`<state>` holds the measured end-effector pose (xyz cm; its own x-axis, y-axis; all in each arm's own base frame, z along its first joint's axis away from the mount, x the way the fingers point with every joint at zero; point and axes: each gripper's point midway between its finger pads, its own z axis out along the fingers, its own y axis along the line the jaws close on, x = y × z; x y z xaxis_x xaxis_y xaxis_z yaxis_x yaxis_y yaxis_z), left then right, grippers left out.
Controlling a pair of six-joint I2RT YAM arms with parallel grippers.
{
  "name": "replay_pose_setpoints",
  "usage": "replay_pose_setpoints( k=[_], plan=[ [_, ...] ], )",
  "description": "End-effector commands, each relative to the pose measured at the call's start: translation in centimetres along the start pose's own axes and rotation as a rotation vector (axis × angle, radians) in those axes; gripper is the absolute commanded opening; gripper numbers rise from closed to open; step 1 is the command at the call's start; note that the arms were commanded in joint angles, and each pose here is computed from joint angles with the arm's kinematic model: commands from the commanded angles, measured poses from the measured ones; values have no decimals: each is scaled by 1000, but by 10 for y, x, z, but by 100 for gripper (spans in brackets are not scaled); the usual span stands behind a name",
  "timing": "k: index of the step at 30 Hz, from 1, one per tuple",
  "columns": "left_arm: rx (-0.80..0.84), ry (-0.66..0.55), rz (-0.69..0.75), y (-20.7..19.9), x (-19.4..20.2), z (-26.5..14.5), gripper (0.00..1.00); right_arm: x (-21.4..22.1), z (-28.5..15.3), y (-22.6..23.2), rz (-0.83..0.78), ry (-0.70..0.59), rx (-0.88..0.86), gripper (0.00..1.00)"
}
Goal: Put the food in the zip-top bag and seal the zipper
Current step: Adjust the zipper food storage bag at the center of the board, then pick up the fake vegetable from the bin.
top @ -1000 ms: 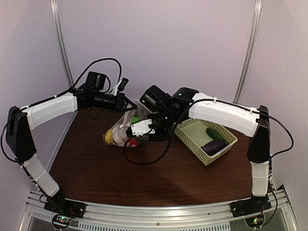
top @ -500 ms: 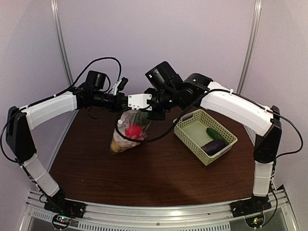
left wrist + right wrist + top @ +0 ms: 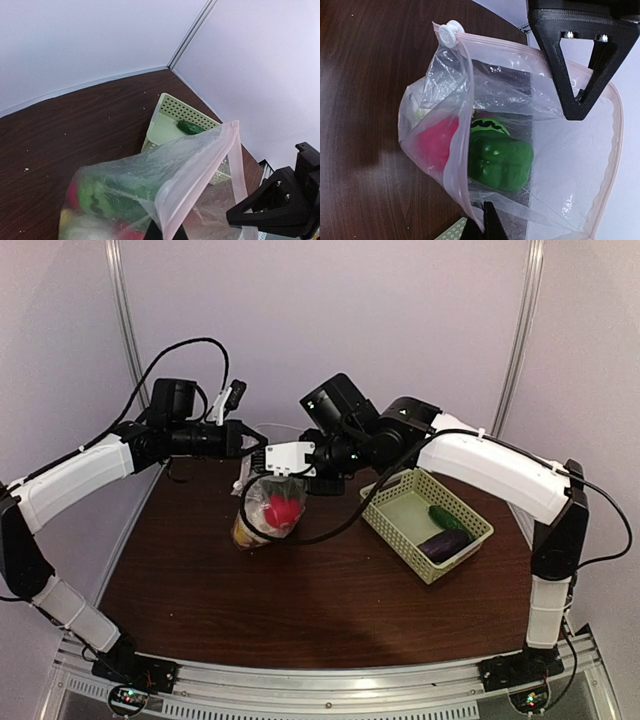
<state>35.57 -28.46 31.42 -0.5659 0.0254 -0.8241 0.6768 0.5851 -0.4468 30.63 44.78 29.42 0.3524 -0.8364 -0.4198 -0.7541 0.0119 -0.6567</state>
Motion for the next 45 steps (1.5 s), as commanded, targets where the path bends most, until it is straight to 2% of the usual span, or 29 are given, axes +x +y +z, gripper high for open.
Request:
replay_pose_setpoints(
  k=[1,2,4,7,12,16,19,24,33,38,45],
  plan=[
    [17,-17,15,1,-5,10,0,-2,-27,5,-22,-27,-40,0],
    [17,-14,12,2,-4,11,0,2,-28,6,-21,-18,-41,9],
    [25,16,-17,7,5,19,0,13,-25,14,-9,5,-61,34],
    [42,130,-89,17,30,43,0,20,-28,15,46,-5,-69,54],
    [67,180,-103,11,45,55,0,23,-55,0,148,-86,-95,60],
    [67,181,-99,10,46,55,0,52,-73,-19,270,-125,-101,61],
    [69,183,-100,10,46,56,0,97,-72,-35,389,-92,-38,73],
    [75,189,-104,9,48,57,0,193,-58,-49,572,51,21,76],
    [83,195,-99,6,50,59,0,345,-24,-8,853,361,-53,71],
    [83,195,-97,5,50,59,0,389,-11,19,927,503,-100,66],
    [88,196,-95,3,50,59,0,412,1,40,963,603,-137,61]
  ],
)
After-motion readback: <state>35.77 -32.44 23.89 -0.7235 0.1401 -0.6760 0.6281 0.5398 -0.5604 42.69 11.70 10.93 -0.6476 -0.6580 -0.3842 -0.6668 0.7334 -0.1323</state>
